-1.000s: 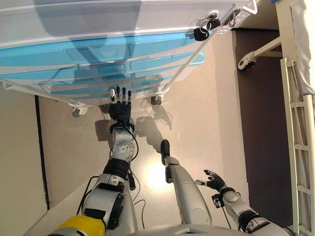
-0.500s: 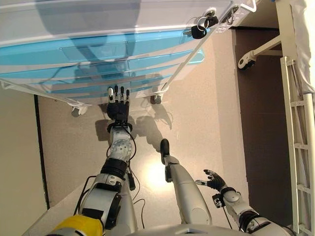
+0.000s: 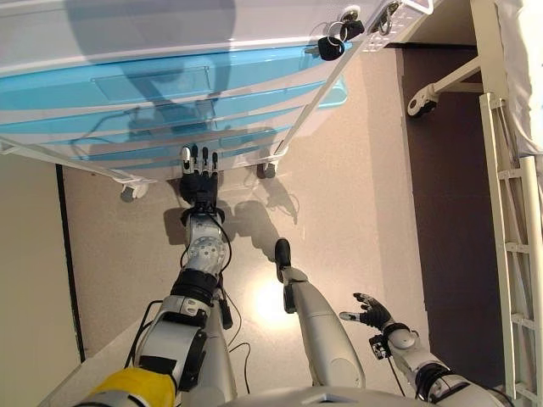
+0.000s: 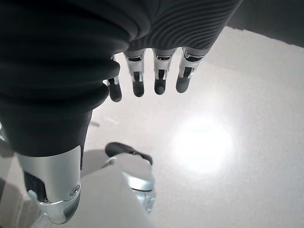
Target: Open the drawer and pick up the medicine
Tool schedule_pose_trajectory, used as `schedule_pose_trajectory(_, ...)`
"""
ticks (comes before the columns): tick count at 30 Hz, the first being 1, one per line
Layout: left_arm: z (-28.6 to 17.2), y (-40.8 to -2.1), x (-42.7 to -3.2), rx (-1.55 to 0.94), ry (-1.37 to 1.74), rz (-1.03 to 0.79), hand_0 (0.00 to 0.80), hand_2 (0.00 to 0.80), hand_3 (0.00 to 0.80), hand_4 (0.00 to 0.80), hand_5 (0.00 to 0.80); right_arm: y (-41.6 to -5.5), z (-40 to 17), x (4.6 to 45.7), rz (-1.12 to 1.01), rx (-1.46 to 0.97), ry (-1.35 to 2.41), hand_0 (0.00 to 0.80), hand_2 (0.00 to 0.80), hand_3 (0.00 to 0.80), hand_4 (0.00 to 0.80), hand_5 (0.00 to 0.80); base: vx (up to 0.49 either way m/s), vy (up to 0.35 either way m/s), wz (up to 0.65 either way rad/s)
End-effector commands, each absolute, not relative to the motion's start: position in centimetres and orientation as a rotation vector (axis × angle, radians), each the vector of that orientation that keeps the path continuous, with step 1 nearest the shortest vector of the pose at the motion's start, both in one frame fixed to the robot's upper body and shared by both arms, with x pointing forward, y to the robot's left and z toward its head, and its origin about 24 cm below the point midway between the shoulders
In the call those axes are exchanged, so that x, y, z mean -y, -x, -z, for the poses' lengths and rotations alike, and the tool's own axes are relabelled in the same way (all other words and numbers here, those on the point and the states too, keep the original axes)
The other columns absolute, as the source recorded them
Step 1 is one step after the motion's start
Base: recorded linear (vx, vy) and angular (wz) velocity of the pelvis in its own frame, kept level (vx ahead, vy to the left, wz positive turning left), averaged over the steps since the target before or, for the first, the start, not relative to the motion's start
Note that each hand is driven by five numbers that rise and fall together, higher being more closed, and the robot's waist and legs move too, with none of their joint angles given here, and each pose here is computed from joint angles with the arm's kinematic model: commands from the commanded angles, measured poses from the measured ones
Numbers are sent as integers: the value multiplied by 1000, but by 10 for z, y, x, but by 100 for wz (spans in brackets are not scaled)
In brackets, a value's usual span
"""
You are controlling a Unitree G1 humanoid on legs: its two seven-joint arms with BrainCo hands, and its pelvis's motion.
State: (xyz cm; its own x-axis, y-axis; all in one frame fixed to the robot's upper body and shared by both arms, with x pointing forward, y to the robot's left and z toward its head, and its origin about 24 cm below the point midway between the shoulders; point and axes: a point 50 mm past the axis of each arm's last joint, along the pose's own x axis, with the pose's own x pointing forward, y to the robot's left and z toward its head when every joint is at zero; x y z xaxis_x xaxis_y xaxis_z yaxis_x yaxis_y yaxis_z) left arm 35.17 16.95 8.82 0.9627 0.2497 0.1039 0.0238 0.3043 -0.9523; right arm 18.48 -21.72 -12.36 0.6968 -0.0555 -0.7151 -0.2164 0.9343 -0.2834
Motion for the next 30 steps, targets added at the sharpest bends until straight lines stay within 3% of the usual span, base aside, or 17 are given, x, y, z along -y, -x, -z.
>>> schedule_pose_trajectory(1, -220, -366, -198, 744, 1124, 43, 0, 0, 0, 0, 0, -162, 131, 234, -104, -871, 437, 0, 0, 0, 0, 0, 0, 0, 0)
schedule_pose_trajectory(18, -255, -354, -193, 868, 1115, 107, 0, 0, 0, 0, 0, -162, 131, 233, -119, -877, 454, 0, 0, 0, 0, 0, 0, 0, 0)
schedule_pose_trajectory(30, -256, -351, -186, 865, 1132, 132, 0, 0, 0, 0, 0, -156, 133, 236, -119, -897, 469, 0, 0, 0, 0, 0, -17, -19, 7)
